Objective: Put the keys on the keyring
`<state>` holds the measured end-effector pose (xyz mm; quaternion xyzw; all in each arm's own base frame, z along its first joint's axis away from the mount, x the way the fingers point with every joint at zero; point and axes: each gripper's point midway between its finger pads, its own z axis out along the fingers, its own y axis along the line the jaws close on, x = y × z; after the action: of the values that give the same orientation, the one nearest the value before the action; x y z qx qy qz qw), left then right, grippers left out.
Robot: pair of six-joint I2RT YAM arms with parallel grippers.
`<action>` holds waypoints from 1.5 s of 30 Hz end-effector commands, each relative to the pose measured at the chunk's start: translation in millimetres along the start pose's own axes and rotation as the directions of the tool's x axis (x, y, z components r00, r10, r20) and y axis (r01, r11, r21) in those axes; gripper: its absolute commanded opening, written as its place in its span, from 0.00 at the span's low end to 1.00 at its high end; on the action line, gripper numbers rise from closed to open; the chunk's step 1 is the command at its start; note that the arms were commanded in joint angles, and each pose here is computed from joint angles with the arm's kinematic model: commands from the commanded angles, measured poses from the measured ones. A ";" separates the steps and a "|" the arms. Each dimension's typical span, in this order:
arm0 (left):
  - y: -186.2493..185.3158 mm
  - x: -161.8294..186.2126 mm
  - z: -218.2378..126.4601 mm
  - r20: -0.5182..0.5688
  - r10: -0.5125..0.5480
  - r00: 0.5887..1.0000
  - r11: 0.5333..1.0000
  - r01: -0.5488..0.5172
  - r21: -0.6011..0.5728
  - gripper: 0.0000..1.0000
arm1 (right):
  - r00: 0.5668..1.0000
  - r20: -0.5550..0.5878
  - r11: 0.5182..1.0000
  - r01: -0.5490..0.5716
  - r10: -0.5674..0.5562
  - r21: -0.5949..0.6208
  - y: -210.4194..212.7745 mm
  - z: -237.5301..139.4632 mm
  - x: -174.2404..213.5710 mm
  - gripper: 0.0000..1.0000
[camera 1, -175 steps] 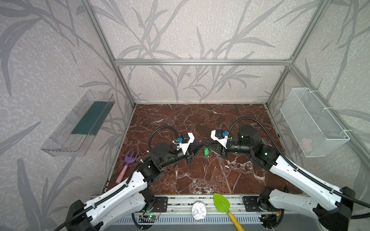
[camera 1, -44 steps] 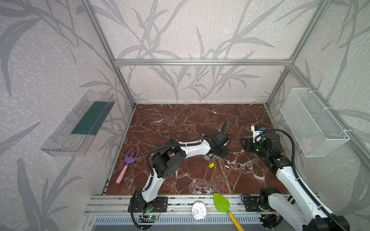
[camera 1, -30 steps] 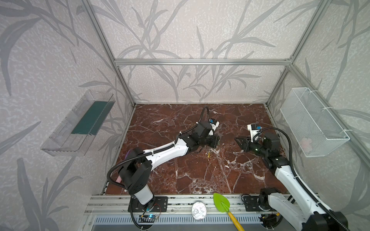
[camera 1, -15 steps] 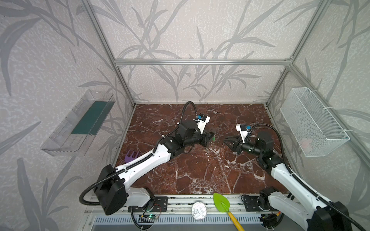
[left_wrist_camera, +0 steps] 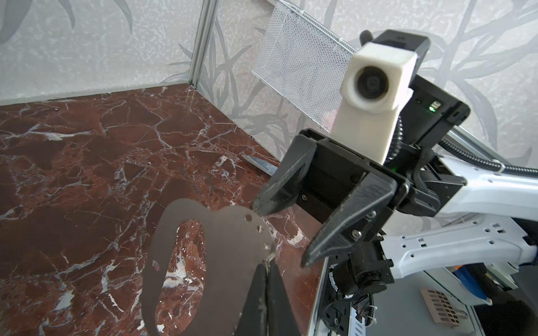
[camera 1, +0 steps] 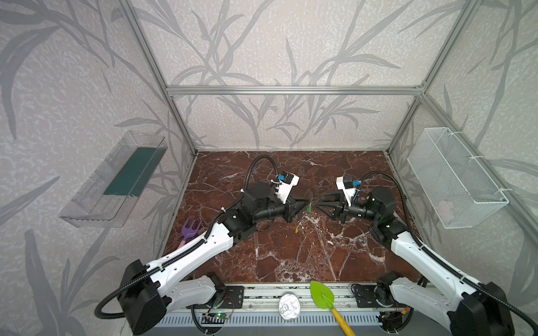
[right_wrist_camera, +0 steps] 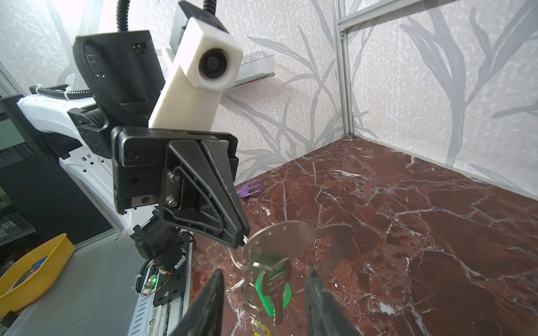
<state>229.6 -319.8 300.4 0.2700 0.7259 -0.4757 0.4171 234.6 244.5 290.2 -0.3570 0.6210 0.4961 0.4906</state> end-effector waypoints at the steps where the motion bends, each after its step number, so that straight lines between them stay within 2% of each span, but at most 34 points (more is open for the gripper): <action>1: -22.3 -21.4 -12.1 0.088 0.036 0.995 0.995 -0.044 0.084 0.00 | 0.995 0.035 0.994 0.093 -0.091 -0.061 13.3 1.6 -19.7 0.45; 10: -42.5 -27.3 -24.0 0.130 0.023 0.991 0.983 -0.046 0.177 0.00 | 0.987 0.059 0.972 0.158 -0.149 -0.176 34.7 0.0 -20.2 0.44; 20: -52.4 -29.4 -26.9 0.140 0.003 0.990 0.971 -0.036 0.236 0.00 | 0.977 0.088 0.950 0.211 -0.195 -0.229 48.5 0.8 -28.3 0.40; 45: -46.2 -27.8 -25.0 0.142 -0.004 0.990 0.977 -0.027 0.212 0.00 | 0.966 0.111 0.932 0.256 -0.234 -0.257 64.9 -1.5 -37.4 0.01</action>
<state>198.8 -319.0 339.5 0.2849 0.6519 -0.5627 0.4210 192.6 258.2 315.9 -0.4562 0.5165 0.5296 0.4947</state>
